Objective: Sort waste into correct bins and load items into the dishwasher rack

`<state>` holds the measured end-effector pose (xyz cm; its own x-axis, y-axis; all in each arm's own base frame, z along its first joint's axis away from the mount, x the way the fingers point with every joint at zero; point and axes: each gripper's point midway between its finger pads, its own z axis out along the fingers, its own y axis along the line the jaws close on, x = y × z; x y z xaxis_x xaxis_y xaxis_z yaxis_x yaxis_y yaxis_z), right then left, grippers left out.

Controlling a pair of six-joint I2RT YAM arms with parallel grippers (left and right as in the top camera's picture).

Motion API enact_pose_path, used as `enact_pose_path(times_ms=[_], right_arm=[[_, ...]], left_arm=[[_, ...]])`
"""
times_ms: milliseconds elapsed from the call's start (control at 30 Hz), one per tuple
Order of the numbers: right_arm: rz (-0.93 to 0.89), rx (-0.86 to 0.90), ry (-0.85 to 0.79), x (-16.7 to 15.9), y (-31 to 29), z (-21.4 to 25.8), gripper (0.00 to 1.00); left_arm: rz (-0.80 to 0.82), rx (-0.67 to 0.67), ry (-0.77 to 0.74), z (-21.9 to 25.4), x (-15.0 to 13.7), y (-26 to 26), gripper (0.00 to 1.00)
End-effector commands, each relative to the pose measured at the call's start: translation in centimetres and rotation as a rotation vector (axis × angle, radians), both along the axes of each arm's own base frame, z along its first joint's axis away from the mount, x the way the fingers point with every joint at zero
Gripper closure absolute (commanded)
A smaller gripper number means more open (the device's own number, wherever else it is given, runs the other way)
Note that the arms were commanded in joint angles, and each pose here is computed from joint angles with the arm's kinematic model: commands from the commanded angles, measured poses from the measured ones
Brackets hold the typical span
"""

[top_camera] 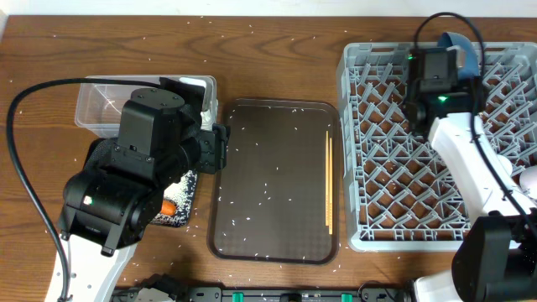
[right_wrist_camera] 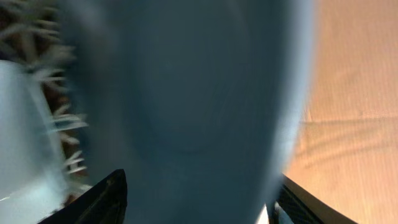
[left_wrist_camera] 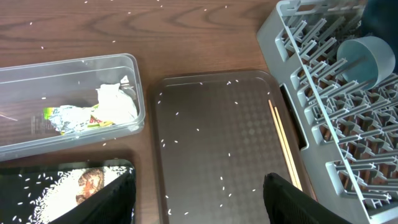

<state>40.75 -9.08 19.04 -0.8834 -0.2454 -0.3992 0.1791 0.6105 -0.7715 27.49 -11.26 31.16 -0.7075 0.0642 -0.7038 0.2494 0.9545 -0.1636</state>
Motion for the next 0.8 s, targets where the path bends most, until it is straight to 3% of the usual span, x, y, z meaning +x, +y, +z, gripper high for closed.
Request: enact_pose_path(times_ms=[0, 333, 767], right_arm=[[0.068, -0.002, 0.038, 0.5, 2.1, -0.8, 0.37], [0.112, 0.031, -0.052, 1.0, 5.5, 0.3, 0.35], [0.042, 0.041, -0.108, 0.5, 3.7, 1.3, 0.33]], left_arm=[[-0.005, -0.006, -0.013, 0.6, 0.0, -0.1, 0.34], [-0.005, 0.000, 0.001, 0.3, -0.2, 0.0, 0.33], [-0.005, 0.002, 0.008, 0.2, -0.3, 0.0, 0.33]])
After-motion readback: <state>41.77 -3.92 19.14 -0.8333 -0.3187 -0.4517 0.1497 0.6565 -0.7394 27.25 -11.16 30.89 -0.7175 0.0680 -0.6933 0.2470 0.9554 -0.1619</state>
